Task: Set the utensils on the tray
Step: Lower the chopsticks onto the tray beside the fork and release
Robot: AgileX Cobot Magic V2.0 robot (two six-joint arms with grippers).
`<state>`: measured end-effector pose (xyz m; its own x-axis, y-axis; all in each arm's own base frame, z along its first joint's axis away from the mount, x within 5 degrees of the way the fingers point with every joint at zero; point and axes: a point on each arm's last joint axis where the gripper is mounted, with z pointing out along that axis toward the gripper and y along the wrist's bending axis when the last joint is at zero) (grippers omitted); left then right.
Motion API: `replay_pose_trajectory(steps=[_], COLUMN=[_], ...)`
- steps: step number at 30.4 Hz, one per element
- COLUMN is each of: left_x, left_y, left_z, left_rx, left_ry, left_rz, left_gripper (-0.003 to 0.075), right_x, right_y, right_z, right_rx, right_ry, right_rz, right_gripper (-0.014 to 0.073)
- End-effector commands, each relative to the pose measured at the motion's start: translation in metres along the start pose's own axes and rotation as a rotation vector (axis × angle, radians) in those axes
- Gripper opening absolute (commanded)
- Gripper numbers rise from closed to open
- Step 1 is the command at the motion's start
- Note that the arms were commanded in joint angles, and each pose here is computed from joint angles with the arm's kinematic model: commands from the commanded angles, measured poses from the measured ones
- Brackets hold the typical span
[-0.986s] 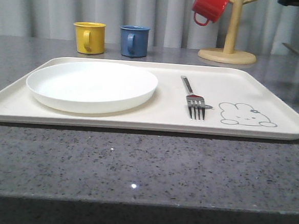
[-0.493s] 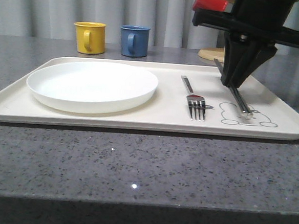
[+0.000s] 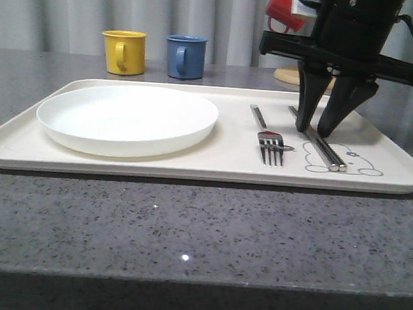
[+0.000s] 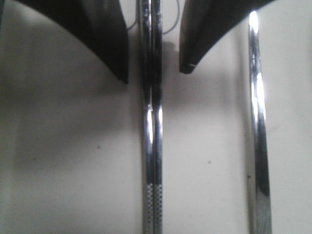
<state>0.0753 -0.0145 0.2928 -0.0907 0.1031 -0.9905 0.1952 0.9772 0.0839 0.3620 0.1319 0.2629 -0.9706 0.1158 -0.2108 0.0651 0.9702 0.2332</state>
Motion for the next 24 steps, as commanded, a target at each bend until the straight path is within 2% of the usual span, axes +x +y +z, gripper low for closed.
replay_pose_trajectory(steps=[1,4,7,17,24], left_x=[-0.016,-0.016,-0.016,-0.016,-0.016], left_y=[0.002,0.002,0.002,0.002,0.002], left_z=[-0.002,-0.002,-0.002,-0.002,-0.002], left_rx=[-0.015,-0.015,-0.015,-0.015,-0.015], left_ry=[-0.104,-0.104,-0.104,-0.104,-0.104], left_rz=[-0.02,-0.02,-0.02,-0.02,-0.02], left_gripper=[-0.0018,-0.0018,-0.0018,-0.0018,-0.0018], right_x=[-0.003,-0.001,-0.002,-0.015,-0.02], right_y=[0.004,0.0,-0.015,-0.137,-0.187], right_z=[-0.032,-0.047,-0.066,-0.105,-0.101], right_rx=[-0.037,-0.023,-0.005,0.129,0.173], right_ry=[-0.1,-0.13,-0.16,-0.156,-0.148], right_rz=[-0.015,-0.047,-0.065,0.039,0.115], right_gripper=[0.0388,0.0381,0.0381,0.0381,0.0381])
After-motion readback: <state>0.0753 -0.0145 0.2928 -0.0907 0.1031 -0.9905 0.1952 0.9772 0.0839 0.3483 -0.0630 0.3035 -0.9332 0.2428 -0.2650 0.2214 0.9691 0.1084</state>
